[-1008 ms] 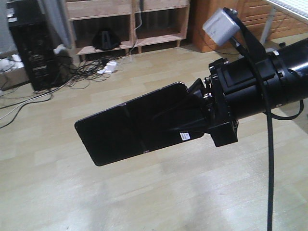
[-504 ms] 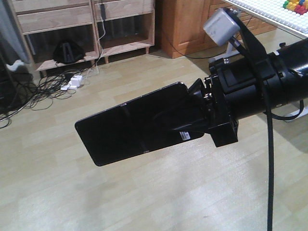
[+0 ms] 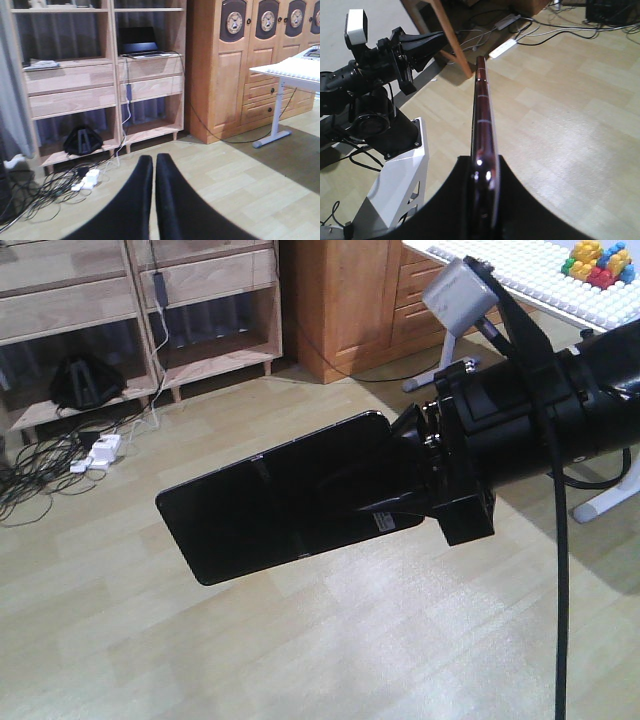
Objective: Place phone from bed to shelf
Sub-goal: 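Carry the phone in the right gripper to the wooden shelf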
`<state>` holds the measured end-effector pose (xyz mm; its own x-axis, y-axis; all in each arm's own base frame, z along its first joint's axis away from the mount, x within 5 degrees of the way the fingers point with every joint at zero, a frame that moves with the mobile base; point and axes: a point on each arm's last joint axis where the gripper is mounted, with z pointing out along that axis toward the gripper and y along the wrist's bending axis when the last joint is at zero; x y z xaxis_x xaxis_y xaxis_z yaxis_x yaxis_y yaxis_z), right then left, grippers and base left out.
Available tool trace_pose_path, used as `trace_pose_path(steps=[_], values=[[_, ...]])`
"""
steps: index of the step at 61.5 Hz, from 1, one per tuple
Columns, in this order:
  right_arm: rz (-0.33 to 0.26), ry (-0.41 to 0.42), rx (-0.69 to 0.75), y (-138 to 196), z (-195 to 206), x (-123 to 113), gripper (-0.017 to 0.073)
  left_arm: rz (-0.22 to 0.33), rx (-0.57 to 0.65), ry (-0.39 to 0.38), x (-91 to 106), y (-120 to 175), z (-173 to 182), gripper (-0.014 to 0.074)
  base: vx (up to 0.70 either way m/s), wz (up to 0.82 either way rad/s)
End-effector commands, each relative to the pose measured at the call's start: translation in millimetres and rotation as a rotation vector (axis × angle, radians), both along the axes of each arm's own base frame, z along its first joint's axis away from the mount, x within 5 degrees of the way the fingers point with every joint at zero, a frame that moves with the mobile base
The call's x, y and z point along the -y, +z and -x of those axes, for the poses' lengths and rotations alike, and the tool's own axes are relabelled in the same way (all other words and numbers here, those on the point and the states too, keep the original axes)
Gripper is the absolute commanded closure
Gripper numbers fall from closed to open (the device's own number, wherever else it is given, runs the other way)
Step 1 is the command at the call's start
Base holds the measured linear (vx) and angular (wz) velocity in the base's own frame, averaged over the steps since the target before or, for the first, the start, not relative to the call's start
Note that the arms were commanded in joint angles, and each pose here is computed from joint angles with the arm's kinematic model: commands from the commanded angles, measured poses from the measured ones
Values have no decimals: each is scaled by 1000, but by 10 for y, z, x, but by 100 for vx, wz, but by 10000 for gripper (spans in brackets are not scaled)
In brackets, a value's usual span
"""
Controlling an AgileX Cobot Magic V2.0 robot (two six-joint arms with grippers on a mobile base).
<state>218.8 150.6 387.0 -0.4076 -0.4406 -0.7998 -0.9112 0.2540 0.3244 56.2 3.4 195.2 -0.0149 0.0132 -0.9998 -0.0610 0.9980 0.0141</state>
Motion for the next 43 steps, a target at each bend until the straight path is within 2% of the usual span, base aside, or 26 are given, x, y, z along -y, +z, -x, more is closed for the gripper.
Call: trace_pose_path(steps=[1,43], values=[[-83,44,10,193,126,0,561,12,104,-4,3,153,19,592,43,-15],[-83,44,10,193,126,0,561,12,104,-4,3,153,19,592,44,-13]])
